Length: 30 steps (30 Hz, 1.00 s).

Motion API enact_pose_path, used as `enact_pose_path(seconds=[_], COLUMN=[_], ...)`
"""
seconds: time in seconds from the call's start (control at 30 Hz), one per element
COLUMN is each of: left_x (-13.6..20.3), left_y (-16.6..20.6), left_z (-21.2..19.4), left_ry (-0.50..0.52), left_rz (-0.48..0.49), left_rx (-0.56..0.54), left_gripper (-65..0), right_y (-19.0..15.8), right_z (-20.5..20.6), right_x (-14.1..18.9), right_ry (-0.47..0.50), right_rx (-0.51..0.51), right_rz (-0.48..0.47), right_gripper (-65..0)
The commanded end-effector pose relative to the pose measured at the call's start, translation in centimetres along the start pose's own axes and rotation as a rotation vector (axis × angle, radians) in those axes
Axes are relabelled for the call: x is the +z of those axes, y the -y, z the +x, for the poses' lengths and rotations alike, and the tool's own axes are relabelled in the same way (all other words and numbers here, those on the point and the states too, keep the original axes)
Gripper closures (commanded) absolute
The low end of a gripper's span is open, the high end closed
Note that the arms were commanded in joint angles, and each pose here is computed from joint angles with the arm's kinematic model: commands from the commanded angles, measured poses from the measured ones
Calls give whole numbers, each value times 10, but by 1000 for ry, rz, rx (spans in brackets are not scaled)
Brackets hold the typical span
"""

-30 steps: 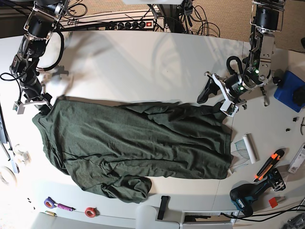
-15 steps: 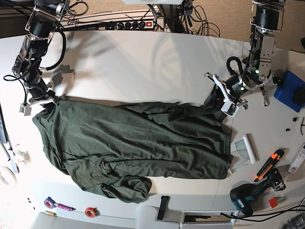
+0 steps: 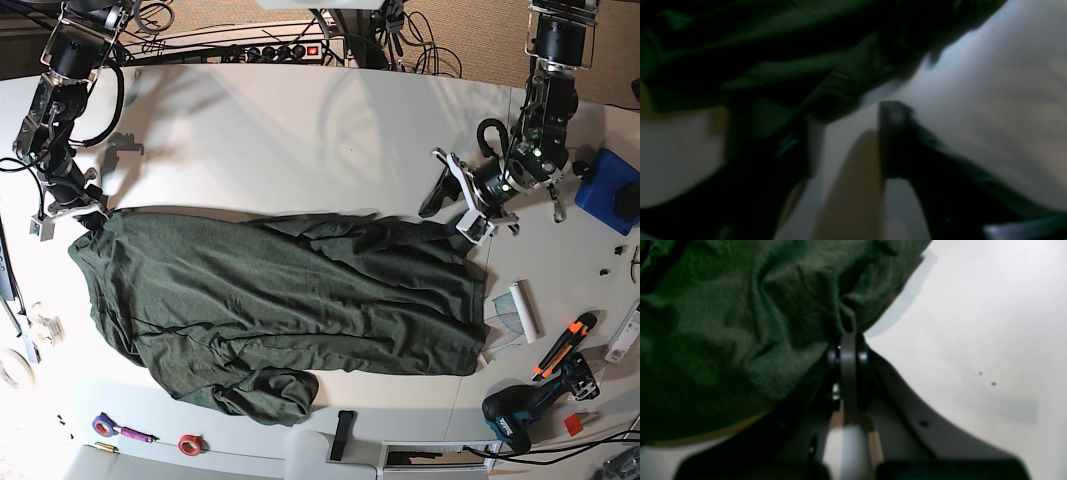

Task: Layout the t-shirt on the table in an organized manner, then fold the t-shirt properly
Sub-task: 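Grasp the shirt corner near the left gripper with the left gripper, then pull the sleeve with the left gripper away from the shirt body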

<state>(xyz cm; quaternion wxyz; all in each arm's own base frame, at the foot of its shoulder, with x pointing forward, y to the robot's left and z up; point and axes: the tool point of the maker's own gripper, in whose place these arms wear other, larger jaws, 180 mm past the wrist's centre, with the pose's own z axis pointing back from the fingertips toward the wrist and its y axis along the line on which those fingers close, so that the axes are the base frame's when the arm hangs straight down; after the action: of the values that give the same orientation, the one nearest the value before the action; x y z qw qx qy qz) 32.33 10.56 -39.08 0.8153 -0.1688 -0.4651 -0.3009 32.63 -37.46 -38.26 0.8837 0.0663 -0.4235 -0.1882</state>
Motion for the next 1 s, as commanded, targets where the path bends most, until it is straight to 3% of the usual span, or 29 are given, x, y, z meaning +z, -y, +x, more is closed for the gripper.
enact_pose_path(seconds=[0.0,0.13,0.43,0.63,0.77,0.97], left_x=[2,0,-2,-2,-2,1], left_y=[-16,-29,-19,-27,-27,-18], left_z=[22,27,24,21,21,29], left_ry=[53,17,9,2,2,47], left_rz=[45,85,20,62,63,1], left_rx=[-40,-126,-93,-72,-72,-29], left_gripper=[-294,-295,-292,-159,0,0], right_y=[3,2,3,3,1,-6], right_z=[19,19,19,19,18,21], right_x=[4,4,4,4,4,9], right_ry=[39,40,39,39,35,11], right_rx=[17,17,18,17,26,77], right_rz=[-4,-3,-4,-4,5,75], right_gripper=[0,0,0,0,0,0])
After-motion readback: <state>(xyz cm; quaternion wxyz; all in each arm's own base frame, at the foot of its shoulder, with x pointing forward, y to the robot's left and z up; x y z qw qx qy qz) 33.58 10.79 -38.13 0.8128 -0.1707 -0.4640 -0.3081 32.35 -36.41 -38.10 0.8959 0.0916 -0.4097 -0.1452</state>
